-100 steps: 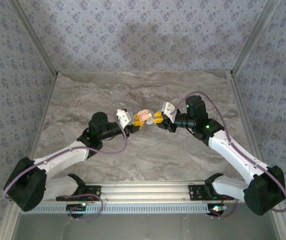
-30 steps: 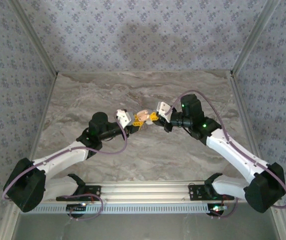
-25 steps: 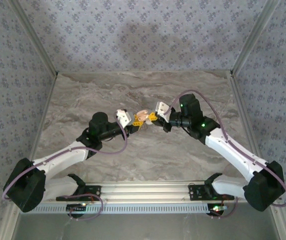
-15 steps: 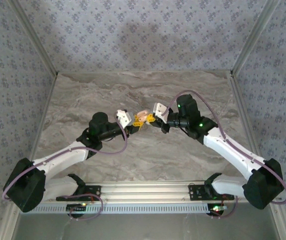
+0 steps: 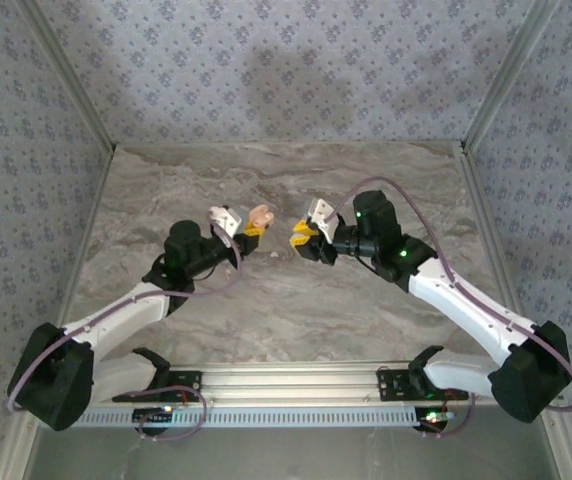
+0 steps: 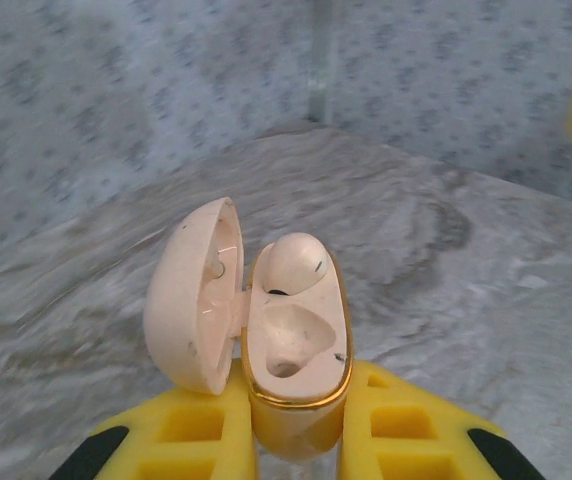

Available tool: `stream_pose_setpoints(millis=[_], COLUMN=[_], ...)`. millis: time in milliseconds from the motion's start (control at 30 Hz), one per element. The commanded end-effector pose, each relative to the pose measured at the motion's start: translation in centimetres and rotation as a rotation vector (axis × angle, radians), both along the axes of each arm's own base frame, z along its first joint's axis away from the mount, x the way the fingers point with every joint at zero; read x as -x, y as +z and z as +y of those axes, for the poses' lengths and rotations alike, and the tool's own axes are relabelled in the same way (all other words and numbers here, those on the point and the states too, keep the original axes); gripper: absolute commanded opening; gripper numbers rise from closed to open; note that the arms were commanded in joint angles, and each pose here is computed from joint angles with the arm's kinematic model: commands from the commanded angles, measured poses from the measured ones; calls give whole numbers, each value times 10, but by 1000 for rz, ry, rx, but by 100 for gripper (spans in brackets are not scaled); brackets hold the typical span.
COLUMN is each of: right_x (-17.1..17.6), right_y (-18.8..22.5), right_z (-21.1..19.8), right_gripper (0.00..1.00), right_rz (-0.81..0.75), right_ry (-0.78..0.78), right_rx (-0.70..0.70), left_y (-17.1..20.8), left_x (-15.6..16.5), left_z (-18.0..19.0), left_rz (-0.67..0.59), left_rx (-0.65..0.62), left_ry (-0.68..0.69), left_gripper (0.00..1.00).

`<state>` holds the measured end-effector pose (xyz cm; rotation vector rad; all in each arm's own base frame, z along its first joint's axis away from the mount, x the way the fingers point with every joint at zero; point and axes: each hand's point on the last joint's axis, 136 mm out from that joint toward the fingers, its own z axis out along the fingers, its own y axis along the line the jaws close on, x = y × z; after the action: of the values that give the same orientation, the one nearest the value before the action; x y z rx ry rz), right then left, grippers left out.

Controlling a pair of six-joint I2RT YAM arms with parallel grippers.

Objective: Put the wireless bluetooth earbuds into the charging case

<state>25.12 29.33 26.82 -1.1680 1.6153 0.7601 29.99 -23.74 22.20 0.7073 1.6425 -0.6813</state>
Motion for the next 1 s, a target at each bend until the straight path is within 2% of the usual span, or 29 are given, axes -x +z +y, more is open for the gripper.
stream_pose_setpoints(millis=[0, 267, 433, 600, 733, 967], right_x=[-14, -45, -56, -57, -56, -55], right_y=[-7, -49, -91, -125, -155, -195], right_z=[11, 50, 82, 116, 133, 158], right_gripper=[33, 30, 30, 30, 37, 43], right_rz=[197, 617, 803, 908, 958, 1023], right_ry=[-152, -484, -620, -674, -696, -682], right_rx=[-52, -1, 119, 189, 269, 346], left_y=[-6, -37, -51, -57, -63, -61], left_x=[-20, -46, -55, -55, -53, -55], left_z=[34, 100, 134, 154, 165, 169], left_rz=[127, 342, 435, 478, 501, 493], left_rx=[66, 124, 160, 158, 166, 173], left_ry=[169, 423, 555, 619, 656, 667], left_gripper=[10, 10, 10, 11, 11, 11])
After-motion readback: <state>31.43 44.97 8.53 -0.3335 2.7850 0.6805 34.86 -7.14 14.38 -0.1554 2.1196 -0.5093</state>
